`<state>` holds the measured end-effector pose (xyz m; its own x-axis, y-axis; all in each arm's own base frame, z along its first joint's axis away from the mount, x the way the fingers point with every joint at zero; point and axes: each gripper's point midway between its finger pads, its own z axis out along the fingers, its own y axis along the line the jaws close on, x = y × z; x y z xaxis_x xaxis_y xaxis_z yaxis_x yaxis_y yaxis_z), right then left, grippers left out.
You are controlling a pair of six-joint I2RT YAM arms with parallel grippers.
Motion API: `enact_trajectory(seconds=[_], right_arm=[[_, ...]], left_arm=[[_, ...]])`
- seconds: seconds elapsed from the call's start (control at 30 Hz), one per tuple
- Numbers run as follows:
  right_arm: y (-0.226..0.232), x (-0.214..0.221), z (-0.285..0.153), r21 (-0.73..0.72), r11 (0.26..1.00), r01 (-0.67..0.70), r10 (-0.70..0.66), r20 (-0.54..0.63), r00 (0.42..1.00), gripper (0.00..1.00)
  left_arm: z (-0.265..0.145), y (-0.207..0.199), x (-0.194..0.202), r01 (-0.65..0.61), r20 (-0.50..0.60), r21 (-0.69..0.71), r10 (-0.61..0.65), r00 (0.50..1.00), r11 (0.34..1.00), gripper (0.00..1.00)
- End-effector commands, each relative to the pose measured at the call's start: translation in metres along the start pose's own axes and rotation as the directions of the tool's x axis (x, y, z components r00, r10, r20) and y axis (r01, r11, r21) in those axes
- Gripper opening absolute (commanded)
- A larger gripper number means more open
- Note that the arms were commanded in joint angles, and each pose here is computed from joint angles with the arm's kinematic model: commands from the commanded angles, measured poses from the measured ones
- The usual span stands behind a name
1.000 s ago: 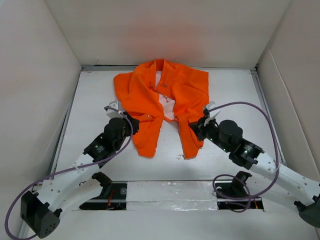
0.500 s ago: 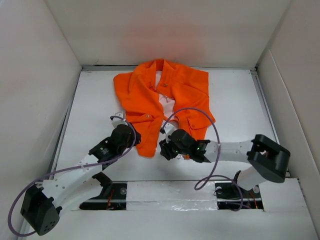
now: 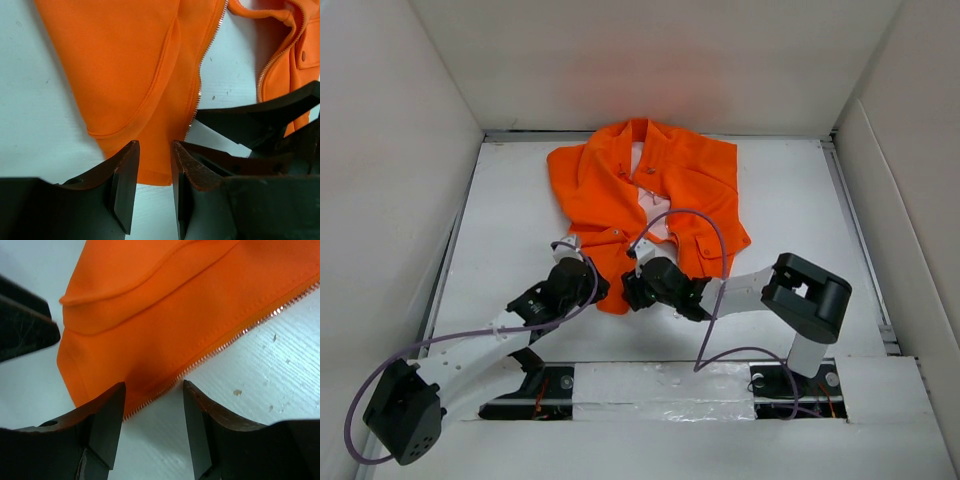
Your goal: Zip up the jacket
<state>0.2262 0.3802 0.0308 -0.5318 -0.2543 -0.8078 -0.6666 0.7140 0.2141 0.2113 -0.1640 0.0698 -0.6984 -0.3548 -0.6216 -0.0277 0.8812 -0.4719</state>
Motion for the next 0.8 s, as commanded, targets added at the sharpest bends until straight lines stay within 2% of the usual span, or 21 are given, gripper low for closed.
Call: enact_trajectory(seconds=[0.0,0.1,0.17,0.27,0.3,0.43,0.5,0.67,0.77], right_arm=[[-0.003,-0.016,0.012,0.057,0.997,-0.046,0.043,0.065,0.997,0.56],[-0.008,-0.019,0.015,0.083,0.995,-0.062,0.054,0.090,0.995,0.50],[-0.008,-0.028,0.015,0.066,0.995,-0.079,0.070,0.131,0.989,0.37],[-0.005,-0.043,0.007,0.020,0.995,-0.095,0.089,0.201,0.975,0.03],[-0.003,-0.048,0.003,0.009,0.995,-0.097,0.092,0.221,0.971,0.00],[0.002,-0.087,-0.026,-0.065,0.995,-0.070,0.087,0.311,0.947,0.00],[0.002,-0.114,-0.044,-0.108,0.993,-0.055,0.091,0.358,0.929,0.00],[0.019,-0.140,-0.074,-0.257,0.966,0.002,0.091,0.348,0.933,0.00],[0.017,-0.147,-0.081,-0.271,0.963,0.003,0.093,0.340,0.936,0.00]], left_arm=[[0.001,-0.009,-0.003,-0.009,0.025,0.054,0.008,1.000,0.998,0.29],[-0.001,-0.008,-0.001,-0.018,0.024,0.062,0.016,1.000,0.998,0.29],[-0.001,-0.007,0.000,-0.026,0.022,0.065,0.024,0.999,0.998,0.29],[-0.002,-0.008,0.003,-0.030,0.013,0.080,0.029,1.000,0.996,0.33],[-0.004,-0.009,0.004,-0.030,0.012,0.089,0.029,0.999,0.996,0.35],[-0.008,-0.023,0.007,-0.056,0.009,0.188,0.055,0.998,0.981,0.50],[-0.012,-0.032,0.003,-0.068,0.028,0.233,0.064,0.998,0.970,0.54],[-0.021,-0.060,-0.006,-0.128,0.081,0.378,0.105,0.991,0.917,0.61],[-0.023,-0.066,-0.011,-0.132,0.116,0.408,0.093,0.989,0.903,0.65]])
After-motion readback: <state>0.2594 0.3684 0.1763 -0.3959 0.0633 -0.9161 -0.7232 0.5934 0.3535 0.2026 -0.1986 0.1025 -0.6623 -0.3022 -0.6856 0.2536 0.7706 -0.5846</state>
